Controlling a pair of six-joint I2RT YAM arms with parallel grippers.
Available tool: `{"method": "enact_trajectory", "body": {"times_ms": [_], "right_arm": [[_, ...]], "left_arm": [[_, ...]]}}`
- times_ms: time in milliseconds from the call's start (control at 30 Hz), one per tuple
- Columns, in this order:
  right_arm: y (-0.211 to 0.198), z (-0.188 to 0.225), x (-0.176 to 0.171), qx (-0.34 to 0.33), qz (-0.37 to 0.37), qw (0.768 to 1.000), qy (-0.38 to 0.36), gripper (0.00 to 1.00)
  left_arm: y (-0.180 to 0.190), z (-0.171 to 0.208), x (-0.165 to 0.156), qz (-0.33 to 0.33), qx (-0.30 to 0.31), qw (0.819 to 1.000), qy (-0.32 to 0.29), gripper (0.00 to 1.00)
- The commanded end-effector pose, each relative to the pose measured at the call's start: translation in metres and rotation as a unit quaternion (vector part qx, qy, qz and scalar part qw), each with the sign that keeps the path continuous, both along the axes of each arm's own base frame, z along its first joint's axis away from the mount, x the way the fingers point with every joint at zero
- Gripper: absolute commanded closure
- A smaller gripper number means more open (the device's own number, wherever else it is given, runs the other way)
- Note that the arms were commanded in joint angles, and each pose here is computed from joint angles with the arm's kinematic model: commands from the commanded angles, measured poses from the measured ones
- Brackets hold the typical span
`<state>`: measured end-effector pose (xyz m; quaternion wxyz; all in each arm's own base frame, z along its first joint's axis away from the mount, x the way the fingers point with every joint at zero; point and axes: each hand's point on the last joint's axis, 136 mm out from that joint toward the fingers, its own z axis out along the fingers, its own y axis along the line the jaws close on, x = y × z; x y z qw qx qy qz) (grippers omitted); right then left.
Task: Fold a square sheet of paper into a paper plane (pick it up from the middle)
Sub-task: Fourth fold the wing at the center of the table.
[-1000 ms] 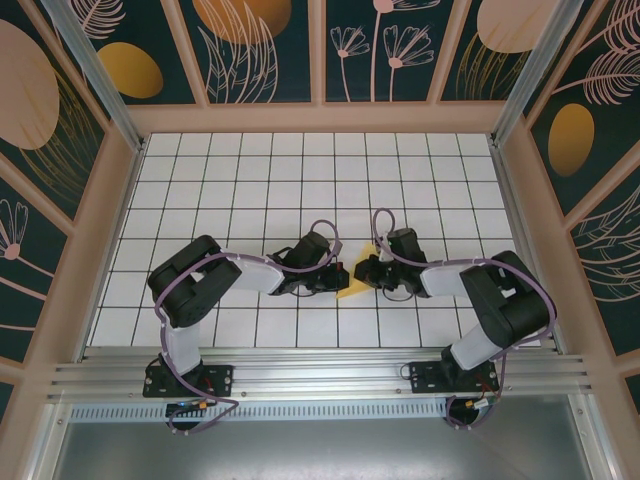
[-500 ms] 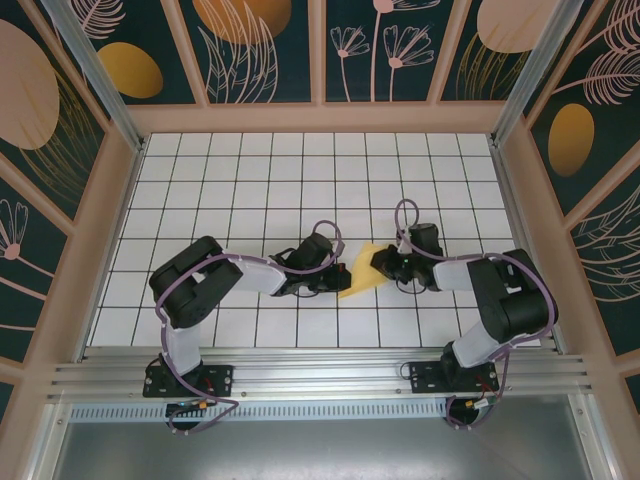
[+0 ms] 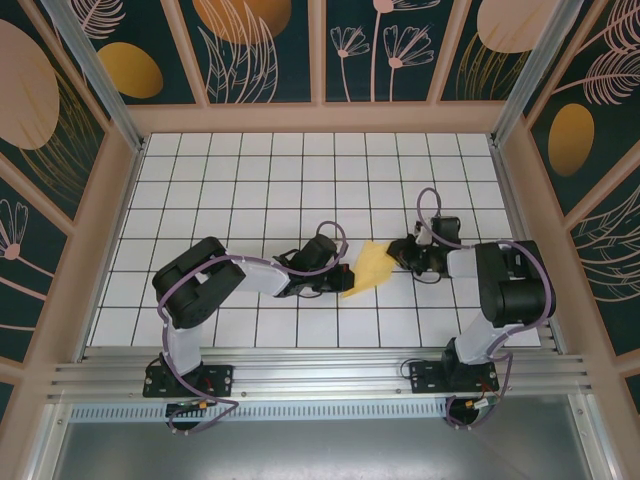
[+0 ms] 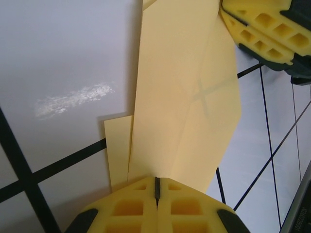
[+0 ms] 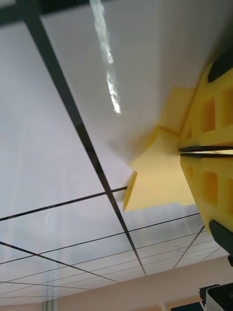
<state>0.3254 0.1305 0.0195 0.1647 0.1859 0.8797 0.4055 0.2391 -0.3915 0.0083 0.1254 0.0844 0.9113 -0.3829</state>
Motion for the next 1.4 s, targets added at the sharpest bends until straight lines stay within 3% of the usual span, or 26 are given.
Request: {"method": "enact_trajectory", "body": {"times_ms": [0,233,367,467,600,800,1167,1367], "right_arm": [[-0.032,-0.008,0.018,-0.063,-0.034,0.997,-0.008,0.86],[-0.022,0.037,0.011,-0.055,-0.022,0.996,-0.066,0.84],[0.013,0.054,-0.002,-0.025,0.038,0.995,-0.089,0.85],[0.04,0.045,-0.011,-0.027,0.073,0.994,-0.072,0.87],[0.045,0.021,-0.011,-0.032,0.068,0.996,-0.047,0.89],[0.021,-0.007,0.004,-0.081,0.037,0.996,-0.028,0.89],[-0.03,-0.015,0.03,-0.084,-0.017,0.996,-0.022,0.88],[-0.032,0.008,0.043,-0.076,-0.012,0.996,-0.049,0.87]], "left_arm": [[0.068,-0.103,-0.07,-0.028,0.187,0.975,0.116,1.0],[0.065,-0.101,-0.069,-0.028,0.188,0.975,0.113,1.0],[0.065,-0.101,-0.069,-0.029,0.189,0.975,0.113,1.0],[0.065,-0.101,-0.068,-0.03,0.189,0.975,0.112,1.0],[0.064,-0.101,-0.068,-0.03,0.19,0.975,0.112,1.0],[0.066,-0.101,-0.069,-0.03,0.19,0.975,0.112,1.0],[0.067,-0.103,-0.071,-0.029,0.19,0.975,0.115,1.0],[0.066,-0.102,-0.072,-0.029,0.189,0.975,0.114,1.0]]}}
